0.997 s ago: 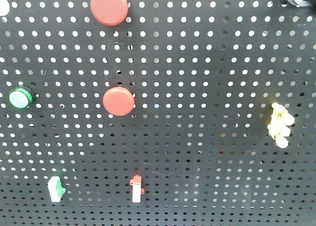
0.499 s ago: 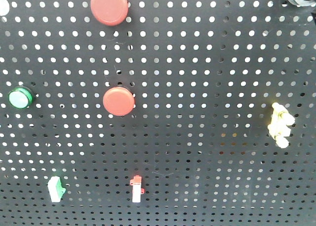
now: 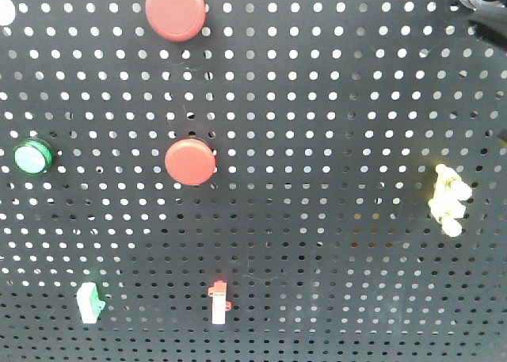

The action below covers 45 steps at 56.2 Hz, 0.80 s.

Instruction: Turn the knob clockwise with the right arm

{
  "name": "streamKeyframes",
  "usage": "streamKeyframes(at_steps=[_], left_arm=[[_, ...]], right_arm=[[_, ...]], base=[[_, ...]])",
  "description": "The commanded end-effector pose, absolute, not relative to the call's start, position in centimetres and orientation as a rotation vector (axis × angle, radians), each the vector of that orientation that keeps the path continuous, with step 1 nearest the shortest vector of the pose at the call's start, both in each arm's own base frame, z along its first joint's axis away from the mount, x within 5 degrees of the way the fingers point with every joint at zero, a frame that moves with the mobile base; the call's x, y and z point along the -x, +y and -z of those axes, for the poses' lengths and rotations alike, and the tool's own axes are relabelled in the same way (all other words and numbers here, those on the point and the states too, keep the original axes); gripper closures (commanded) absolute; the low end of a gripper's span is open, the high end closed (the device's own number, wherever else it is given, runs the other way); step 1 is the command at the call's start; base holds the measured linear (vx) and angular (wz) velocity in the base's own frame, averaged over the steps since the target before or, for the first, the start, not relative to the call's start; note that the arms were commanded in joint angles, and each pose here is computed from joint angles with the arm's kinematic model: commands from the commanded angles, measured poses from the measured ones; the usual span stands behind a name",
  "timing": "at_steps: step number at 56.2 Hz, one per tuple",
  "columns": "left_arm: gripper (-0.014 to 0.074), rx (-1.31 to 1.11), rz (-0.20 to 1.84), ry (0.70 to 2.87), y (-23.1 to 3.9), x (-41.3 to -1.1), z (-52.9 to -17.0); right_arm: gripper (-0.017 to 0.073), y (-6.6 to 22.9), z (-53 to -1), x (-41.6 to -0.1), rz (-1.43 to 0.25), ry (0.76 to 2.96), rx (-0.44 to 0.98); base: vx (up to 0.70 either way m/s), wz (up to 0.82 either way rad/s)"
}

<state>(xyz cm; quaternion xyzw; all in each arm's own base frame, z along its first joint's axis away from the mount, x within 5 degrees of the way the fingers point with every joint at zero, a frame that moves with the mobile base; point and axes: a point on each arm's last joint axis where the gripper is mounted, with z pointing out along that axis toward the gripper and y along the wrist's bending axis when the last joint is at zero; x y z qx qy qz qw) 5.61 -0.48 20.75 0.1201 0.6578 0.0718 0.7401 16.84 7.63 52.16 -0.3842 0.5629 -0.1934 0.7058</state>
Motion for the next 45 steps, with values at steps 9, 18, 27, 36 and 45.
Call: streamKeyframes(at_steps=[9,18,27,36,45], left_arm=[[0.06,-0.254,-0.144,1.382,-0.55,-5.53,-20.43],[0.06,-0.254,-0.144,1.382,-0.55,-5.53,-20.43],[0.06,-0.254,-0.144,1.382,-0.55,-5.53,-20.43],[0.06,-0.254,-0.144,1.382,-0.55,-5.53,-20.43],[0.06,-0.254,-0.144,1.382,-0.55,-5.53,-20.43]], right_arm=[[0.0477,7.51,-53.75,-16.68,0.443,1.16,0.781],[0.0572,7.48,-53.74,-16.69,0.338,1.205,0.699],[0.0567,7.59,-53.72,-16.78,0.105,1.28,0.529],[0.0567,7.7,-53.97,-16.69,-0.165,1.318,0.33],[0.0567,7.83,-54.24,-16.58,-0.433,1.331,0.142]], base=[[0.0,0.0],[0.0,0.0],[0.0,0.0],[0.0,0.0],[0.0,0.0]])
